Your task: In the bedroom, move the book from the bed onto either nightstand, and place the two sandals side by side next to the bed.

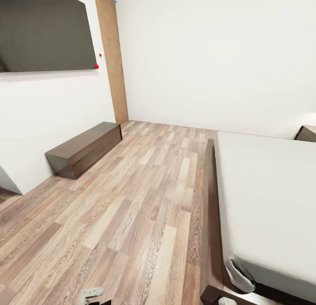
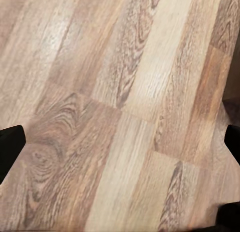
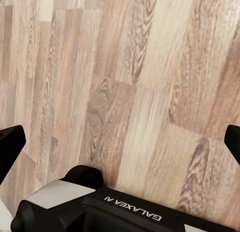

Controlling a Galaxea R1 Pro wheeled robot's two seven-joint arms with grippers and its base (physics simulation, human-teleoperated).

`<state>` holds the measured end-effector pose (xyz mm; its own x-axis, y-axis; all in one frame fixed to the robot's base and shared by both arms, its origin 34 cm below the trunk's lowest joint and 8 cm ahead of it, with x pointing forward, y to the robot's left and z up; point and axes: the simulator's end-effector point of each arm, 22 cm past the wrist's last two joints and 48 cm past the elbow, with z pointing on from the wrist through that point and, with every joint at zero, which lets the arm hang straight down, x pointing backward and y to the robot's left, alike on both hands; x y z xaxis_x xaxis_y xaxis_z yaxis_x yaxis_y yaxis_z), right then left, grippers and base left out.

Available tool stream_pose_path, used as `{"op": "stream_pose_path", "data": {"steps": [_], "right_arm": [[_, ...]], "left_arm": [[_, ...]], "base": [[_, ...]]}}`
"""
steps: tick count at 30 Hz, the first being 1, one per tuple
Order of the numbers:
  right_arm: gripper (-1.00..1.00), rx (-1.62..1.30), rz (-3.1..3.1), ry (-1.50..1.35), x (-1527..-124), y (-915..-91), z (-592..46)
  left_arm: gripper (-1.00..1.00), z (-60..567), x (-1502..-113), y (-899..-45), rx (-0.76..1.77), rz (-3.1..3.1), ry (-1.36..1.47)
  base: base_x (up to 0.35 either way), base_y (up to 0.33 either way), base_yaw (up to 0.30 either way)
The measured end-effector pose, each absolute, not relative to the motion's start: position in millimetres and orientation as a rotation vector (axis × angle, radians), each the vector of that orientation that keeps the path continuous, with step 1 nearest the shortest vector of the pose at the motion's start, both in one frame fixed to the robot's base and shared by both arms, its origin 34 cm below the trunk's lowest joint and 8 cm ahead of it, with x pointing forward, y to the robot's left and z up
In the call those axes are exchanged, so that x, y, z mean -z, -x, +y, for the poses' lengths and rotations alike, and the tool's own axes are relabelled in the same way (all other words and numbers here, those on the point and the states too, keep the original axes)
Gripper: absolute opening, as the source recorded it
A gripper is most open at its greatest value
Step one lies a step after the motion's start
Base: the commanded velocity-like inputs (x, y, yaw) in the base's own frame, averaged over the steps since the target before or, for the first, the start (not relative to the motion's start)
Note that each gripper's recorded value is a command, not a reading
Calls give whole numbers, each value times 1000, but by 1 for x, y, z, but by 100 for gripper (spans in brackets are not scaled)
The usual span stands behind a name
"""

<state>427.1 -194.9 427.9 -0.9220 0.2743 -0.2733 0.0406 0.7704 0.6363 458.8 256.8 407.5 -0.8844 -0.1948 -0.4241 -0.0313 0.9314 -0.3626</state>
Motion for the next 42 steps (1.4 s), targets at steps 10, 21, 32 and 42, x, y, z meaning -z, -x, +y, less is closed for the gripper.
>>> {"op": "stream_pose_path", "data": {"steps": [10, 21, 32, 42], "right_arm": [[100, -928, 2613, -241, -428, -427, -195], [100, -928, 2613, -241, -428, -427, -195], [100, -928, 2613, -241, -428, -427, -195], [100, -928, 2613, -241, -428, -427, -195]], "left_arm": [[100, 257, -408, -459, 482, 2622, 163], [100, 257, -408, -459, 482, 2622, 163], [100, 257, -407, -459, 482, 2623, 161], [100, 257, -407, -459, 482, 2623, 161]], "base": [[0, 0, 269], [0, 0, 261], [0, 0, 122], [0, 0, 4]]}}
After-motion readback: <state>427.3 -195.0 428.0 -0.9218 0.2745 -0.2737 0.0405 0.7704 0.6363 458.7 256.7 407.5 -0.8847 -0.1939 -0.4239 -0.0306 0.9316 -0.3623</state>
